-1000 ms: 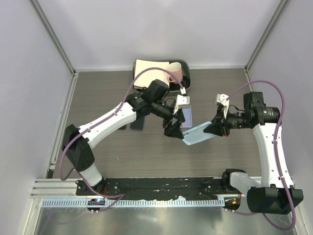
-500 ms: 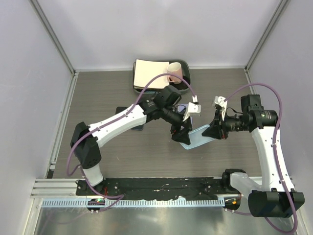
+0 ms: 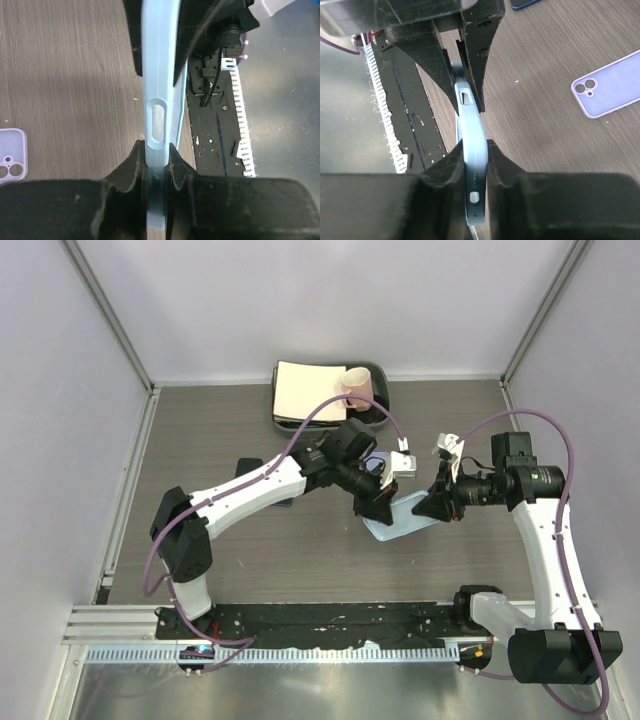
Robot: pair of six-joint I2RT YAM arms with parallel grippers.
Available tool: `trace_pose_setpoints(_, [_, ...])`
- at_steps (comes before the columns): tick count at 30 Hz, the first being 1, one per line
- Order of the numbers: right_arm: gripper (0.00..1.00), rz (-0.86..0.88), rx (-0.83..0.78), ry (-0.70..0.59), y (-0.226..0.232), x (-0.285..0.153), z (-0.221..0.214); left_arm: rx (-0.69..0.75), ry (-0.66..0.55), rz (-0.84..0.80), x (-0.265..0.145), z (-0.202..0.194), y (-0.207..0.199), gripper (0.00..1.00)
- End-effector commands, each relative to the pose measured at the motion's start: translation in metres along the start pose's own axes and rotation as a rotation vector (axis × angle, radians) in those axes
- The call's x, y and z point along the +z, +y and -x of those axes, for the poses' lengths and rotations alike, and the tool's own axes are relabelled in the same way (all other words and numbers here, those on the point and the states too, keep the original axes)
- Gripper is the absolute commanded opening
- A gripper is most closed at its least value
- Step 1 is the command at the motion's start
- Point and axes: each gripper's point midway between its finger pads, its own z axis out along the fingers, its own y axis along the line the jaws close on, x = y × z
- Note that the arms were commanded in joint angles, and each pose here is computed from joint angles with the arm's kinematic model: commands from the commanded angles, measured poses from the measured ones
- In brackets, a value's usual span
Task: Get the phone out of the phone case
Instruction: Place the phone case at the center of the board.
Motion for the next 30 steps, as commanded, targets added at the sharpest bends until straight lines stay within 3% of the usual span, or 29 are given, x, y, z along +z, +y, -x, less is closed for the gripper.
trace_pose_setpoints(1, [0.35, -0.036, -0.030, -0.027, -0.003, -0.002, 0.010, 0.001, -0.054, 0.062, -0.002, 0.014, 0.010, 0.00])
trace_pose_setpoints(3, [0.54, -0.086, -0.013, -0.039, -0.010, -0.004, 0.015, -0.027, -0.046, 0.139, -0.001, 0.002, 0.023, 0.00])
trace_pose_setpoints(7, [0.72, -0.213, 0.008, -0.082, -0.027, -0.009, 0.025, -0.163, -0.094, 0.266, -0.016, -0.020, 0.054, 0.00])
trace_pose_setpoints(8, [0.87, -0.261, -0.027, -0.117, -0.033, -0.013, 0.035, -0.245, -0.095, 0.284, -0.017, -0.034, 0.059, 0.00])
trace_pose_setpoints(13, [0.88, -0.460, 0.007, -0.190, -0.059, -0.027, 0.046, -0.501, -0.231, 0.494, -0.053, -0.058, 0.126, 0.00])
trace_pose_setpoints(18, [0.89, -0.512, -0.008, -0.234, -0.065, -0.032, 0.051, -0.817, -0.341, 0.601, -0.076, -0.087, 0.174, 0.00])
trace_pose_setpoints(25, [0.90, -0.554, 0.005, -0.271, -0.072, -0.033, 0.048, -1.131, -0.387, 0.633, -0.064, -0.123, 0.191, 0.00])
trace_pose_setpoints(30, [0.91, -0.552, 0.014, -0.281, -0.076, -0.030, 0.046, -1.254, -0.383, 0.645, -0.050, -0.148, 0.197, 0.00])
